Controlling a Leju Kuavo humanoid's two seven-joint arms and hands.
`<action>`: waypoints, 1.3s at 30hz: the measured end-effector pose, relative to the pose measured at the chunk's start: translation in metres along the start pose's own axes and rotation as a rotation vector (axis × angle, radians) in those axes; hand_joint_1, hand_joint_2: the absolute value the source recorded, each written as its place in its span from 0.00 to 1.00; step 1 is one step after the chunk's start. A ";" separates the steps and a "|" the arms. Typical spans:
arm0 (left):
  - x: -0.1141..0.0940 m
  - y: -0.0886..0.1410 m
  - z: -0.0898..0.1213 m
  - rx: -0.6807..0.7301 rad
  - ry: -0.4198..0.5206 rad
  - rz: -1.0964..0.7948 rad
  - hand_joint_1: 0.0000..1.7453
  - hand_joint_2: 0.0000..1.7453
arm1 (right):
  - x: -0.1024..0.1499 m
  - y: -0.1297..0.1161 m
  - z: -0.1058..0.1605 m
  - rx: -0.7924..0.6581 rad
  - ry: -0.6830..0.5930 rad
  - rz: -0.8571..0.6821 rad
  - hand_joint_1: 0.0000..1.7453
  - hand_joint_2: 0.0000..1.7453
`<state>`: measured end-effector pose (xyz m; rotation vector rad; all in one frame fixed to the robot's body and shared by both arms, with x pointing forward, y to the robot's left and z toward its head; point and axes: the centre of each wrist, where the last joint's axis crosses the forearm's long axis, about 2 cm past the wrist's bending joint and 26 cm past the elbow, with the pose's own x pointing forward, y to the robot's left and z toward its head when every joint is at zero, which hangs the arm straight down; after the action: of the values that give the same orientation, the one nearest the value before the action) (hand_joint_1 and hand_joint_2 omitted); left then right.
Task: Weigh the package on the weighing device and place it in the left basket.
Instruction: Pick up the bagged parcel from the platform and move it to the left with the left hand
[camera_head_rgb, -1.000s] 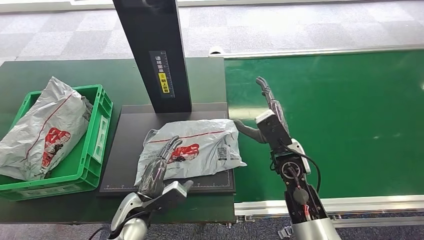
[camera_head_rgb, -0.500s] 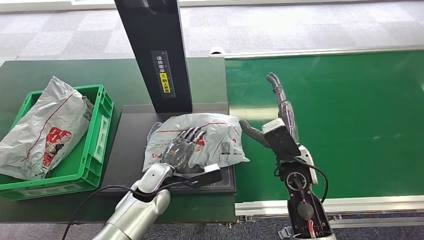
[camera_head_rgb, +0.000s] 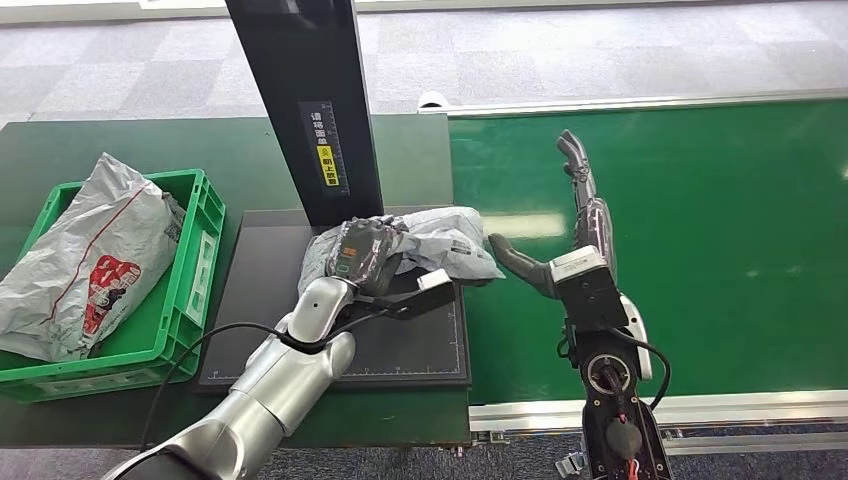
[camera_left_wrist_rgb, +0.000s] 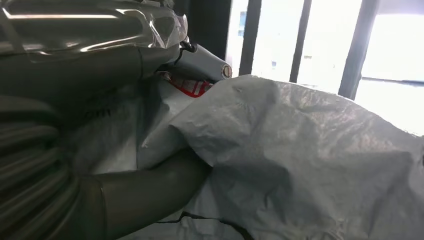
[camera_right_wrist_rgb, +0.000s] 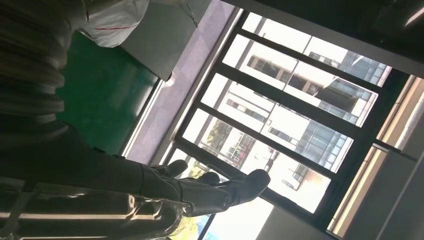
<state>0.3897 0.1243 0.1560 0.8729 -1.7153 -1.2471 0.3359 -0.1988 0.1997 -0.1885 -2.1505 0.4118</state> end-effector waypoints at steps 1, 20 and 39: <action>-0.002 0.005 -0.001 0.055 -0.007 0.030 1.00 1.00 | 0.001 -0.002 0.000 -0.015 -0.002 -0.001 0.00 1.00; -0.016 0.100 0.036 0.796 -0.130 0.256 1.00 1.00 | 0.000 -0.027 0.027 -0.184 0.012 0.037 0.00 1.00; -0.145 0.146 0.065 0.954 0.279 0.113 1.00 1.00 | 0.001 -0.034 0.053 -0.218 0.021 0.051 0.00 1.00</action>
<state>0.3825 0.3168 0.2541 1.3719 -2.0722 -0.1434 0.2925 -0.2422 0.1850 -0.3695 -2.1715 0.2019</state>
